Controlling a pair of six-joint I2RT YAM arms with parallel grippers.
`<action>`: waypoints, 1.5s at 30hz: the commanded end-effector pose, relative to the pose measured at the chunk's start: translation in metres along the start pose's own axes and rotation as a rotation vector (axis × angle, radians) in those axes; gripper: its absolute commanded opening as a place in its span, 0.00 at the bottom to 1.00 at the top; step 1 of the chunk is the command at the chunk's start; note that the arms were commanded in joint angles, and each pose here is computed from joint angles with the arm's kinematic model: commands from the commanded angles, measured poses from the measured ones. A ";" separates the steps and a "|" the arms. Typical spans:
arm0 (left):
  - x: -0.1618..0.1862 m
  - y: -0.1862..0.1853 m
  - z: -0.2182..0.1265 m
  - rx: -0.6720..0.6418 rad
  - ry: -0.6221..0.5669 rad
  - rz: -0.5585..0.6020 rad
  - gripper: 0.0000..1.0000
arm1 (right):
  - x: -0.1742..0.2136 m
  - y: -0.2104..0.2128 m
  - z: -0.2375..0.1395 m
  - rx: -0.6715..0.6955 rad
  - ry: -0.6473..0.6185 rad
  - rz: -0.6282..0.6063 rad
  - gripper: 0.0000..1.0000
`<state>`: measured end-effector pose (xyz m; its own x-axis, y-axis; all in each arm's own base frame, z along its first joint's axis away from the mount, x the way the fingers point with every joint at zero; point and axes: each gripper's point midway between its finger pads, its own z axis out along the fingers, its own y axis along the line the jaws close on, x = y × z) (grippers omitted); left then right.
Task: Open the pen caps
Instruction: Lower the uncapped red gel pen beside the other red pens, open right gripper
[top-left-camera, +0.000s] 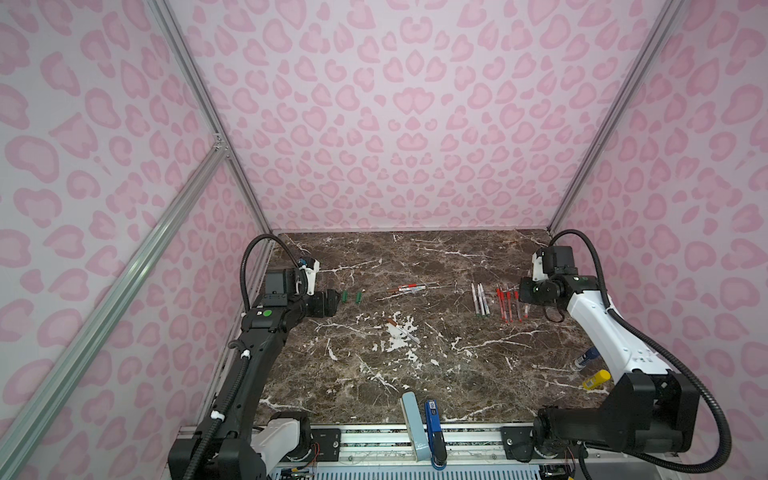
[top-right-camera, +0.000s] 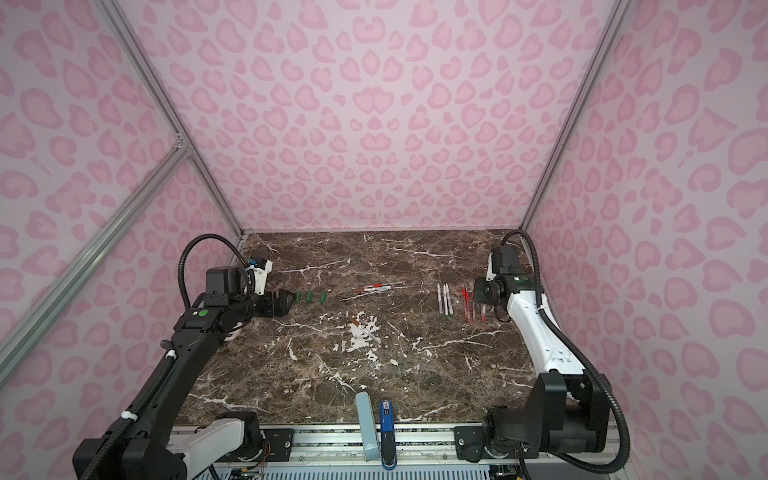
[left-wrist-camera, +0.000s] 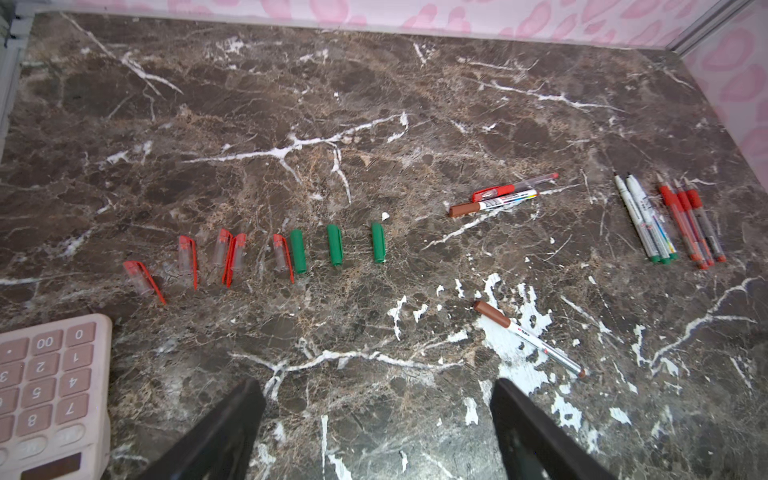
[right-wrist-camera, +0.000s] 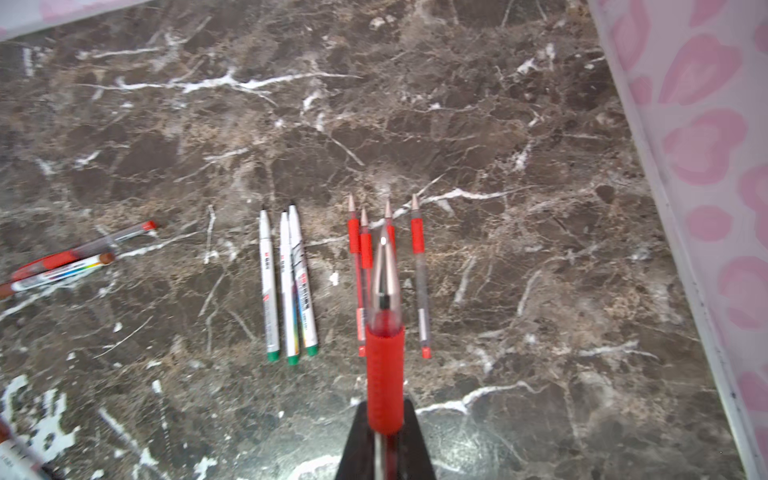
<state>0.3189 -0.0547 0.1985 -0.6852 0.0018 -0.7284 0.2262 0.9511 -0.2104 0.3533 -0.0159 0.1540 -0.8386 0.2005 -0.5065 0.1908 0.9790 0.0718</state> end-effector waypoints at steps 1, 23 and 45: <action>-0.013 -0.006 -0.004 0.048 -0.074 0.022 0.94 | 0.001 -0.016 0.015 0.059 0.061 -0.025 0.00; -0.019 -0.001 -0.010 0.053 -0.114 0.003 0.98 | 0.019 -0.046 0.131 0.002 0.244 0.082 0.00; -0.021 0.004 -0.015 0.058 -0.136 -0.032 0.98 | 0.021 -0.051 0.138 0.022 0.252 0.088 0.15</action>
<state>0.3201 -0.0442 0.2147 -0.6233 -0.0728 -0.7786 0.2265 0.9362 -0.2689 0.4003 -0.0639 0.0208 -0.9186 0.2833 -0.2755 0.2641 0.9588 0.1050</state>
